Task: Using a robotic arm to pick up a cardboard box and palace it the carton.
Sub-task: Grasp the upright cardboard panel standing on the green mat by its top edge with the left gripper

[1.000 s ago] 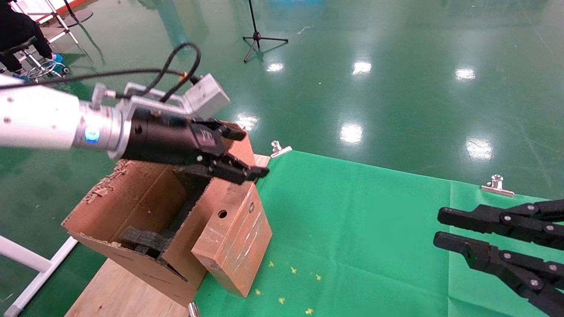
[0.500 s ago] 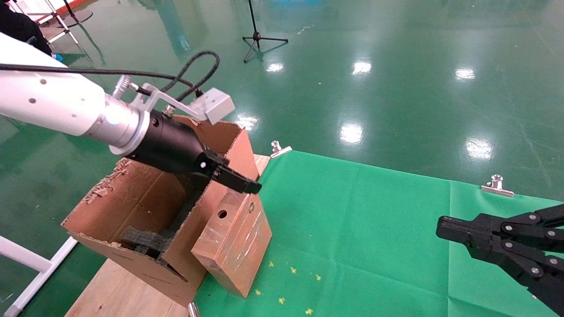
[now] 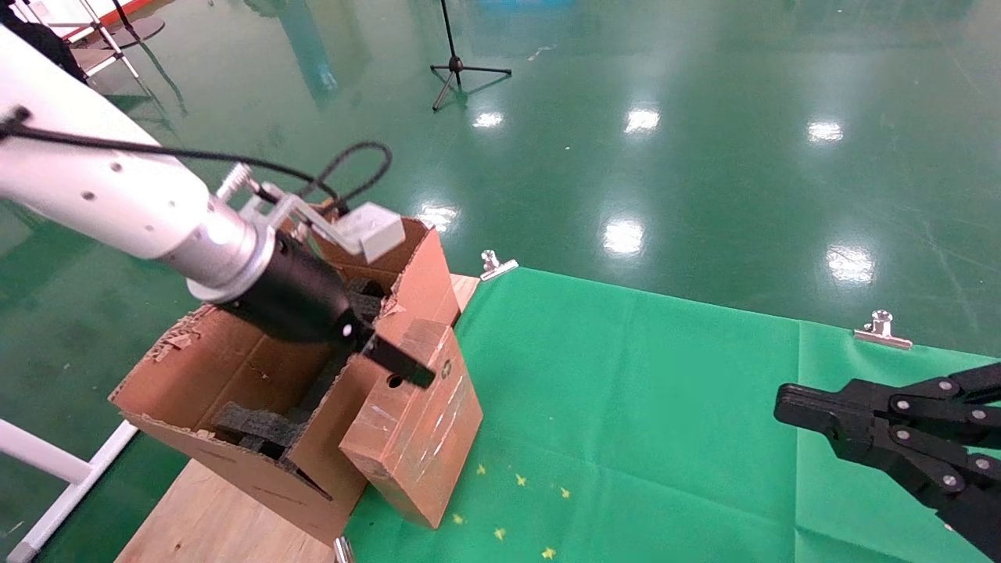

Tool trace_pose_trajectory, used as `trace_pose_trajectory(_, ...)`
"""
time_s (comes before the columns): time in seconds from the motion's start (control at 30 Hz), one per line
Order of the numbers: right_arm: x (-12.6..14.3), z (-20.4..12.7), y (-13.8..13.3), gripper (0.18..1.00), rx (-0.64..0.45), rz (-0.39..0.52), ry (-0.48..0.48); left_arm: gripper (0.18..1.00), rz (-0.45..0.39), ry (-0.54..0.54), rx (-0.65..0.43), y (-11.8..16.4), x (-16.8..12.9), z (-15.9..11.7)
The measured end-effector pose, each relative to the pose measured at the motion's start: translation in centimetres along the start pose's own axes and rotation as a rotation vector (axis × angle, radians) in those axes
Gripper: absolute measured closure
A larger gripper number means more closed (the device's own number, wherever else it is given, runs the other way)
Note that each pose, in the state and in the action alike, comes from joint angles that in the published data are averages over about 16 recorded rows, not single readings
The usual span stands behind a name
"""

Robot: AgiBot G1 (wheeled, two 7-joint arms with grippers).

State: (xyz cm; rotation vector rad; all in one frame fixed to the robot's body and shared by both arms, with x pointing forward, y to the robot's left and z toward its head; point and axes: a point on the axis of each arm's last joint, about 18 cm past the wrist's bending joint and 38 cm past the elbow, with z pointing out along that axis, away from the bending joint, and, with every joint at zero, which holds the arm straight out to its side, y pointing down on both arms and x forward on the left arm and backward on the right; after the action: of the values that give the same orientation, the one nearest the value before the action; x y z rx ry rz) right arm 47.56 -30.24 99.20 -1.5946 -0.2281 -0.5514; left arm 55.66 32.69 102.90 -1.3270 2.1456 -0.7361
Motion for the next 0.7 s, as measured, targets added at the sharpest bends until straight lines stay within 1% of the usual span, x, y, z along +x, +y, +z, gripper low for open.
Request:
trace_pose_trajectory(0.17, 0.0, 0.0, 0.0, 0.988, 0.000, 0.000, 0.000, 0.183, -0.042, -0.018, -0.050, 0.3, 0.4, 0.8)
trace_pose_trajectory(0.43, 0.0, 0.0, 0.0, 0.988, 0.000, 0.000, 0.000, 0.183, -0.090, -0.010, -0.101, 0.8, 1.4, 2.2)
trace_pose_trajectory(0.7, 0.0, 0.0, 0.0, 0.988, 0.000, 0.000, 0.000, 0.183, -0.091, 0.007, -0.132, 1.3, 1.9, 3.1)
